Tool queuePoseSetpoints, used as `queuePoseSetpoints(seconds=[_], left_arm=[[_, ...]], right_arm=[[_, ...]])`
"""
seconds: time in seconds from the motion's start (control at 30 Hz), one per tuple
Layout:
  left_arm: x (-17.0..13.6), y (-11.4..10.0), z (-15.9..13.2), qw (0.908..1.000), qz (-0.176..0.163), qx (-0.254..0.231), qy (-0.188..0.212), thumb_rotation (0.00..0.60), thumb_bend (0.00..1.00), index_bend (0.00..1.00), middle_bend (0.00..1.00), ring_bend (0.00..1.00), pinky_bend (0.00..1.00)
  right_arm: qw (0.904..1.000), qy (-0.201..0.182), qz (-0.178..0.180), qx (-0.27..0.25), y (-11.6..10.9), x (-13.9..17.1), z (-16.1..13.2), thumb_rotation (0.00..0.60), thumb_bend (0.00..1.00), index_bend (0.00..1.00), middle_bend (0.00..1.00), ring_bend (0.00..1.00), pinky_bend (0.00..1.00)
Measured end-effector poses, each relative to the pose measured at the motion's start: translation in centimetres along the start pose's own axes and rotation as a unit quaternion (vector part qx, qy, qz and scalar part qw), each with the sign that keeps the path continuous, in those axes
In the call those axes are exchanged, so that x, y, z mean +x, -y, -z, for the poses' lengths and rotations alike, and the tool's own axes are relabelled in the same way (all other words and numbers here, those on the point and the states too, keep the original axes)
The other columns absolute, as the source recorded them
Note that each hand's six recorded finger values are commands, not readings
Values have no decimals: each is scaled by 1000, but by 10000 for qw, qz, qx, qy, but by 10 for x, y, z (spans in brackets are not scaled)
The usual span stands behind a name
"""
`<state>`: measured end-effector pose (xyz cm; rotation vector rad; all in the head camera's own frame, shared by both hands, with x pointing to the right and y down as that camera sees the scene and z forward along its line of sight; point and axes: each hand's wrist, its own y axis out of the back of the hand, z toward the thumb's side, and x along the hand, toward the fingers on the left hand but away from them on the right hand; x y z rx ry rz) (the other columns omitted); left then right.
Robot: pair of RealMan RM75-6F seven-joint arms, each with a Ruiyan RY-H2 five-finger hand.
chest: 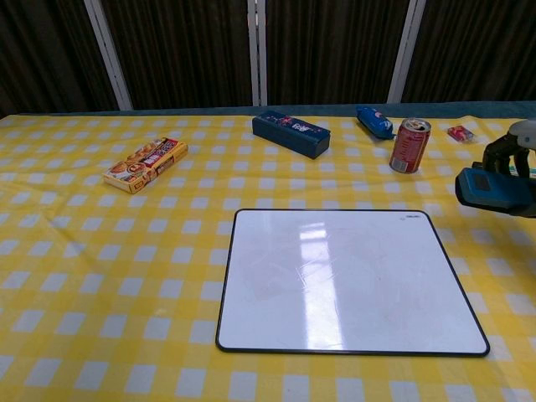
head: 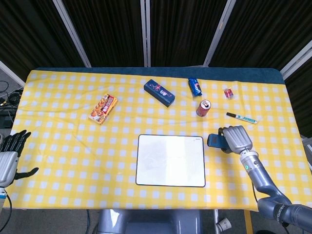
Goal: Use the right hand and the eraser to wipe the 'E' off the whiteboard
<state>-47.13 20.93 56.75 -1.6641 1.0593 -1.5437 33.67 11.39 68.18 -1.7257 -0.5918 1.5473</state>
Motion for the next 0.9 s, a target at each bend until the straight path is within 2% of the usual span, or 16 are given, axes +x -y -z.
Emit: queuePoseSetpoints(seconds=[0.03, 0.07, 0.13, 0.17, 0.2, 0.23, 0.27, 0.33, 0.53, 0.73, 0.9], left_arm=[[0, 0, 0, 10000, -4, 3, 3, 600, 0, 0, 0, 0, 0], [0, 0, 0, 10000, -6, 7, 5, 600, 0, 0, 0, 0, 0], [1, 1, 0, 10000, 2, 15, 5, 600, 0, 0, 0, 0, 0], [1, 1, -1, 10000, 10, 15, 4, 600, 0, 0, 0, 0, 0], [1, 2, -1, 10000, 23, 17, 3, 600, 0, 0, 0, 0, 0], [1, 2, -1, 10000, 31, 21, 3, 600, 0, 0, 0, 0, 0], [1, 2, -1, 10000, 37, 22, 4, 600, 0, 0, 0, 0, 0], [1, 2, -1, 10000, 41, 12, 10, 600, 0, 0, 0, 0, 0], [0, 0, -2, 10000, 19, -29, 46, 600, 0, 0, 0, 0, 0], [-2, -1, -6, 9998, 17, -85, 157, 600, 0, 0, 0, 0, 0], [-7, -8, -8, 9996, -90, -142, 237, 600, 0, 0, 0, 0, 0]], right_arm=[[9999, 102, -23, -64, 6, 0, 8, 600, 589, 553, 574, 479, 555], [9998, 157, -42, -114, 10, 0, 13, 600, 502, 516, 535, 452, 518], [9995, 193, -116, -241, 19, 1, 17, 600, 203, 338, 385, 316, 349], [9992, 194, -163, -296, 23, 2, 17, 600, 68, 205, 275, 211, 231], [9989, 195, -235, -360, 28, 3, 17, 600, 19, 125, 207, 142, 160], [9987, 195, -279, -391, 30, 4, 17, 600, 0, 43, 120, 64, 77], [9985, 192, -307, -419, 32, 5, 17, 600, 0, 8, 58, 17, 27], [9983, 164, -297, -481, 31, 8, 14, 600, 0, 0, 10, 0, 0], [9976, 58, 272, -635, 9, 33, 12, 600, 0, 0, 0, 0, 0], [9887, -71, 1022, -1097, -18, 80, 16, 600, 0, 24, 1, 0, 0], [9797, -21, 1640, -1151, -32, 119, 28, 600, 0, 45, 11, 0, 0]])
